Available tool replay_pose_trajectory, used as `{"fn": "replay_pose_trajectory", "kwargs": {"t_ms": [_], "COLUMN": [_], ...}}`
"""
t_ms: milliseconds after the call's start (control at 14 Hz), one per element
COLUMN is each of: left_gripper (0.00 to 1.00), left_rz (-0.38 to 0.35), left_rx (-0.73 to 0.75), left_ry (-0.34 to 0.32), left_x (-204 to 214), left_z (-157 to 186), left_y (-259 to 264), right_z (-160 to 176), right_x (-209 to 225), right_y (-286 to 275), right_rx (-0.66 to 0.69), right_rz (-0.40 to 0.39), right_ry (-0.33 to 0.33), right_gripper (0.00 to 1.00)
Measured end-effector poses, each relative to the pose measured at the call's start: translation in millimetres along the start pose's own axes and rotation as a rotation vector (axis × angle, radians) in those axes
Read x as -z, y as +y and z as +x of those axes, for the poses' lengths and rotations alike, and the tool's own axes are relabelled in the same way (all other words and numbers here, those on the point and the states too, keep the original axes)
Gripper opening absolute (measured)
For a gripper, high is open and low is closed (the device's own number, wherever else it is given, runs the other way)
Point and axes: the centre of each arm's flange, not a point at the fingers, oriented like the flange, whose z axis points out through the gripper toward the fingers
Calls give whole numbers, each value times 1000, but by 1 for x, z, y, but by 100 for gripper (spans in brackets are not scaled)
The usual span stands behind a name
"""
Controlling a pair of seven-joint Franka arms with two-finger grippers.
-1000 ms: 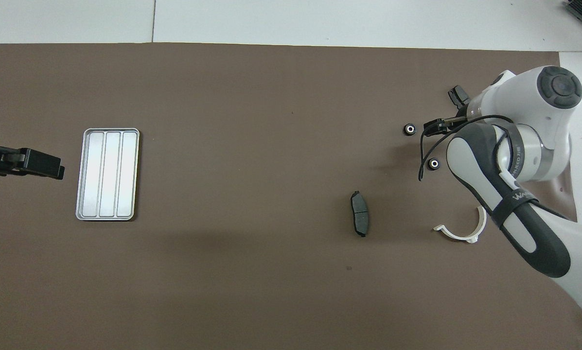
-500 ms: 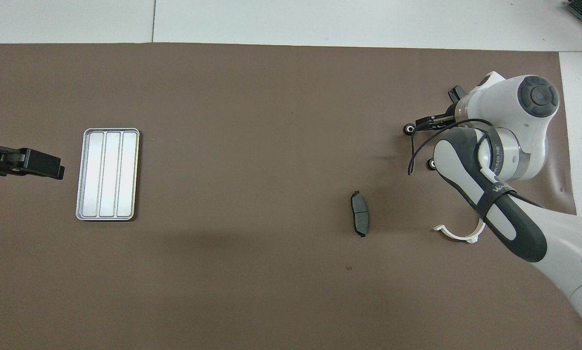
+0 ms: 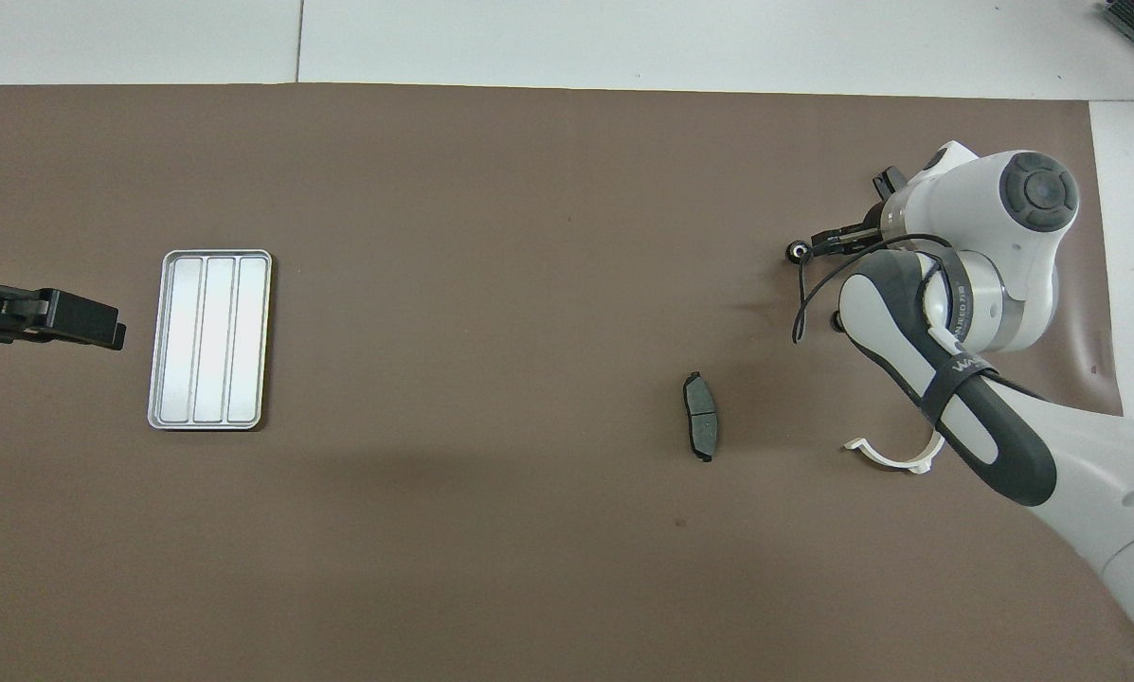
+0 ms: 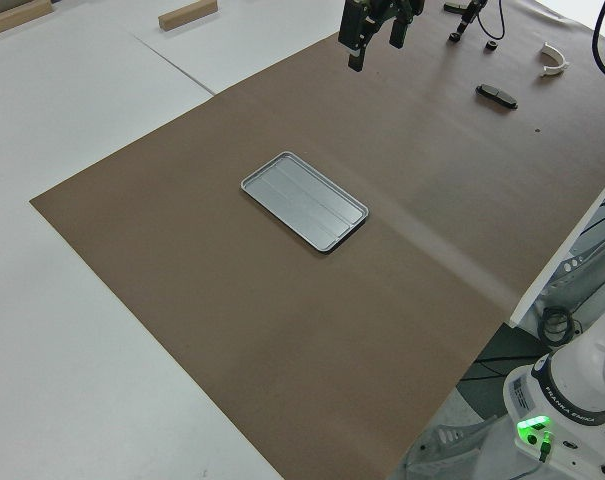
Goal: Pick bearing gear from pile to tray
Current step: 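Reach the right gripper down to a small black bearing gear, then close the right gripper on the black gear and lift it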
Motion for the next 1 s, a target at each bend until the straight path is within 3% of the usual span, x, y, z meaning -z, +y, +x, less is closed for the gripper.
{"fn": "replay_pose_trajectory", "kwargs": {"t_ms": [571,1000], "left_gripper": [100,100], "left_rz": [0,0], "left_rx": [0,0], "left_ry": [0,0], "left_x": [0,0], "left_z": [0,0], "left_y": [0,0], "right_z": [0,1], "right_x": [-5,-5], "right_y": [0,0], "right_rx": [0,0], "right_rz": [0,0], "right_ry": [8,9], "right_gripper": [44,33]}}
